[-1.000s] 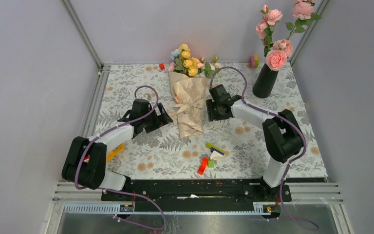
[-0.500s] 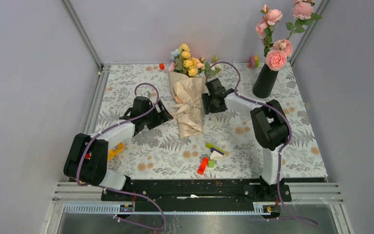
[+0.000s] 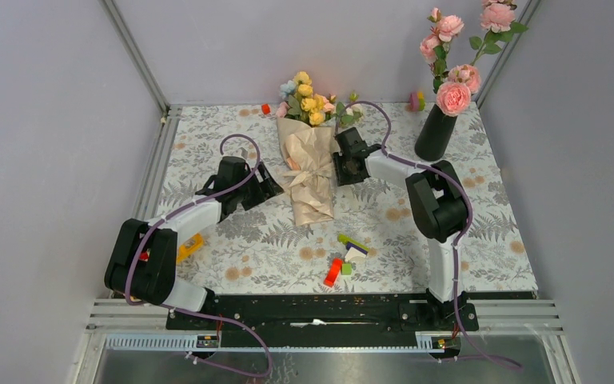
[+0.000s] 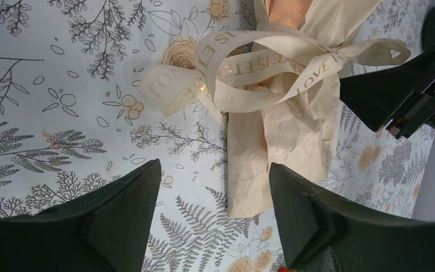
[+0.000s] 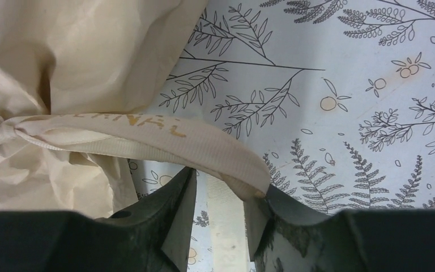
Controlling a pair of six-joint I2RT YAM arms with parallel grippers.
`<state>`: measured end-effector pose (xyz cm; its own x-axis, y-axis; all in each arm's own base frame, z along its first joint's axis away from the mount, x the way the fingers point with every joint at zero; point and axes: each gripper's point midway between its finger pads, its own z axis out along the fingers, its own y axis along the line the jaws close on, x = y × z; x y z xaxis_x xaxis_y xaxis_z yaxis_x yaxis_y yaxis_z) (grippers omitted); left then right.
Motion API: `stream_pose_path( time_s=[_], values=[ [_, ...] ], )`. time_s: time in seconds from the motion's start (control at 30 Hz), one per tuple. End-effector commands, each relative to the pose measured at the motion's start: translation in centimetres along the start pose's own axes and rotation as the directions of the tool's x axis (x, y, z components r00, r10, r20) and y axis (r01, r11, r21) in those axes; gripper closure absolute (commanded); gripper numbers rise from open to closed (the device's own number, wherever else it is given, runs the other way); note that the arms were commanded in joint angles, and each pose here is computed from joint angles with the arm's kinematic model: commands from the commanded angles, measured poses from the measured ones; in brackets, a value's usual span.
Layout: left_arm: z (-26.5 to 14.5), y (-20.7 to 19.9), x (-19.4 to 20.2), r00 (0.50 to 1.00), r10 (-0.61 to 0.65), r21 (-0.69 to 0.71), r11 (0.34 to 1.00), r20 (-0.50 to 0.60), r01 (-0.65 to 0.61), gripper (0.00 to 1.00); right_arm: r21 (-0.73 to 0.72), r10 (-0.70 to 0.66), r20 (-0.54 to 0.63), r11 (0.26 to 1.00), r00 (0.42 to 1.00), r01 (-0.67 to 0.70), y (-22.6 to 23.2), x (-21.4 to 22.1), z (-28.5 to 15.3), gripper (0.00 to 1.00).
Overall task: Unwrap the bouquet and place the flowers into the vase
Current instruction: Untie the ribbon from the wrapping paper.
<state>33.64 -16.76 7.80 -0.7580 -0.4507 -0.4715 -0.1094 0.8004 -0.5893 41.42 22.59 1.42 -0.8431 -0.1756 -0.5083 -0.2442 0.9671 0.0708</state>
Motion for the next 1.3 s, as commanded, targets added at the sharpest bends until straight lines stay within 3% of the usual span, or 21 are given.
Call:
stream_pose_path(
  time_s=[0.0, 0.13, 0.3, 0.6, 0.77, 1.07, 1.17, 1.27],
  values=[
    [-0.1, -1.7, -2.3, 0.997, 0.007, 0.044, 0.999, 0.081, -0.01, 0.26, -0.031, -0.001, 0.01, 1.0, 1.0, 0.001, 0.9, -0.9, 0.2, 0.64],
    [0.1, -2.1, -3.0, 0.995, 0.009, 0.041, 0.999, 0.095, -0.013, 0.27, -0.034, -0.004, -0.005, 0.999, 1.0, 0.003, 1.0, -0.4, 0.2, 1.0],
    [0.7, -2.2, -4.3, 0.993, 0.027, 0.012, 1.0, 0.115, -0.029, 0.28, -0.039, 0.008, 0.038, 0.999, 0.999, -0.007, 0.8, -0.7, -1.7, 1.0],
    [3.7, -2.6, -6.2, 0.992, 0.065, -0.022, 0.998, 0.11, -0.063, 0.42, -0.08, 0.022, 0.082, 0.997, 0.996, -0.015, 1.2, -0.9, -4.5, 1.0],
    [4.9, -2.7, -6.5, 0.991, 0.1, -0.045, 0.994, 0.088, -0.096, 0.44, -0.101, 0.04, 0.091, 0.994, 0.995, -0.031, 1.6, -1.0, -4.8, 1.0],
    [6.3, -0.4, -5.0, 0.979, 0.203, -0.222, 0.956, 0.03, -0.191, 0.48, -0.154, 0.062, 0.09, 0.987, 0.994, -0.048, 2.5, -1.0, -5.4, 1.0],
    [6.9, -0.6, -4.7, 0.981, 0.195, -0.204, 0.961, 0.017, -0.187, 0.57, -0.156, 0.063, 0.095, 0.987, 0.993, -0.047, 2.5, -1.1, -5.6, 1.0],
    [7.3, -1.3, -5.1, 0.981, 0.195, -0.185, 0.965, 0.023, -0.188, 0.72, -0.155, 0.064, 0.096, 0.987, 0.993, -0.048, 2.5, -1.1, -5.6, 1.0]
  ],
)
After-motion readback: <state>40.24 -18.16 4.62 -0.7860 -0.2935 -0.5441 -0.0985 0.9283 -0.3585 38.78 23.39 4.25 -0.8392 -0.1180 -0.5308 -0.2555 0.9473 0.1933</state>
